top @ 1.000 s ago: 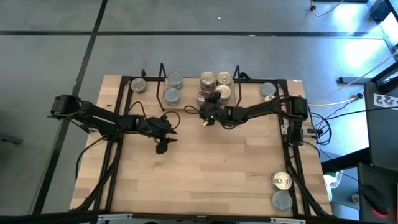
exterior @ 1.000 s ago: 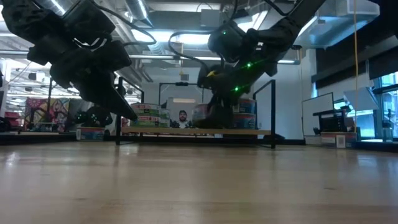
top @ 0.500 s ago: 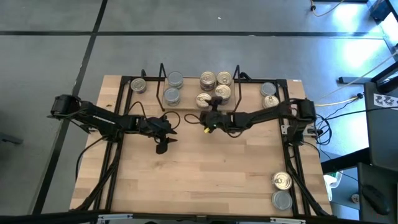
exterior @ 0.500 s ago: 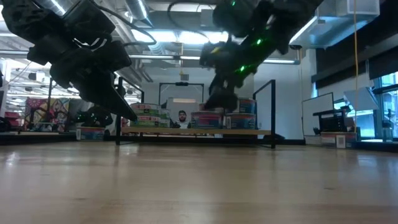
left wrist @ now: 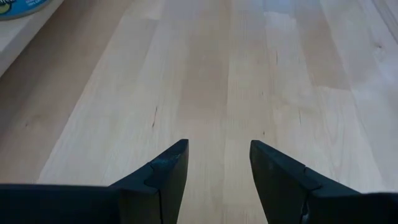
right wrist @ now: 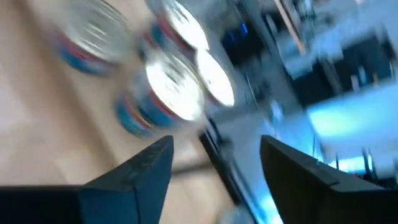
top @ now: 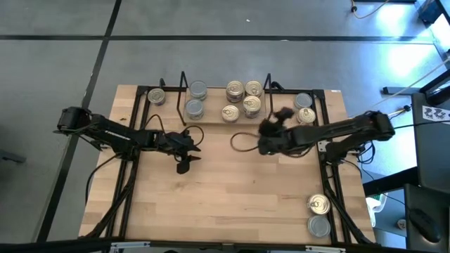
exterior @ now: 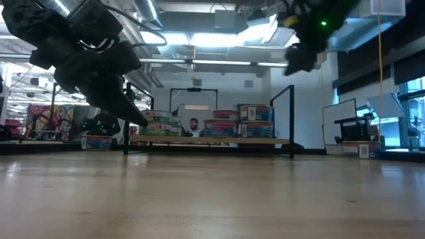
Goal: Stack canned seafood by type on shelf
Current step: Stack the blue and pink tuna can on top of the blue and pink tuna can on the shelf
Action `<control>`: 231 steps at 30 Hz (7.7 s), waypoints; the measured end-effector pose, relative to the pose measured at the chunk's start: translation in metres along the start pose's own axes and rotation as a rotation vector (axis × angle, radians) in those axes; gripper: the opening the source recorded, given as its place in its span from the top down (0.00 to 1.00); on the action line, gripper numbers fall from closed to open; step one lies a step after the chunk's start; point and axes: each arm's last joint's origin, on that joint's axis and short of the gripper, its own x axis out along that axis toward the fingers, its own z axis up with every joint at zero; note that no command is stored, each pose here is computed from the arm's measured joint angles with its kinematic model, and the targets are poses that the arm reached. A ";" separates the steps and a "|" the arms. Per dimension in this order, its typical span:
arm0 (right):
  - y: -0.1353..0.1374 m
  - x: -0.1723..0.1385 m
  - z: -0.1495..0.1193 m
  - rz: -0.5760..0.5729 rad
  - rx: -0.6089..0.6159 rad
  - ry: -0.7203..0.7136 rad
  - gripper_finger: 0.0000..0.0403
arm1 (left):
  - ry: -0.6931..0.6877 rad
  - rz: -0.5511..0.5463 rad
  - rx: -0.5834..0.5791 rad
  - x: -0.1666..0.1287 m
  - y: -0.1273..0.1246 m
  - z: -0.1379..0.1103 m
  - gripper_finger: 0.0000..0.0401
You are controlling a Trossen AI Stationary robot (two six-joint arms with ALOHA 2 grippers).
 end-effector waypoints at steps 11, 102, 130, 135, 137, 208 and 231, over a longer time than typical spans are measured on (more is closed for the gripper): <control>-0.048 0.035 -0.061 -0.100 0.205 0.453 0.61 | 0.003 0.000 0.004 0.000 0.000 0.000 0.58; 0.027 0.041 -0.105 0.625 0.381 0.665 0.97 | -0.010 0.020 -0.002 0.000 0.001 0.001 0.58; 0.157 0.020 -0.039 1.005 0.205 -0.098 0.97 | -0.088 -0.053 0.025 0.070 -0.034 0.030 0.58; 0.161 0.007 -0.014 1.009 0.086 -0.210 0.97 | -0.081 -0.068 0.101 0.088 -0.047 0.044 0.58; 0.156 -0.002 -0.008 0.999 0.038 -0.243 0.97 | -0.085 -0.071 0.131 0.088 -0.050 0.053 0.58; 0.209 -0.011 -0.041 0.344 -0.703 -0.404 0.45 | -0.144 -0.288 -0.023 0.141 0.014 0.032 0.58; 0.146 -0.053 -0.007 0.395 -0.521 -0.516 0.53 | 0.115 -0.064 0.053 0.053 0.007 0.064 0.58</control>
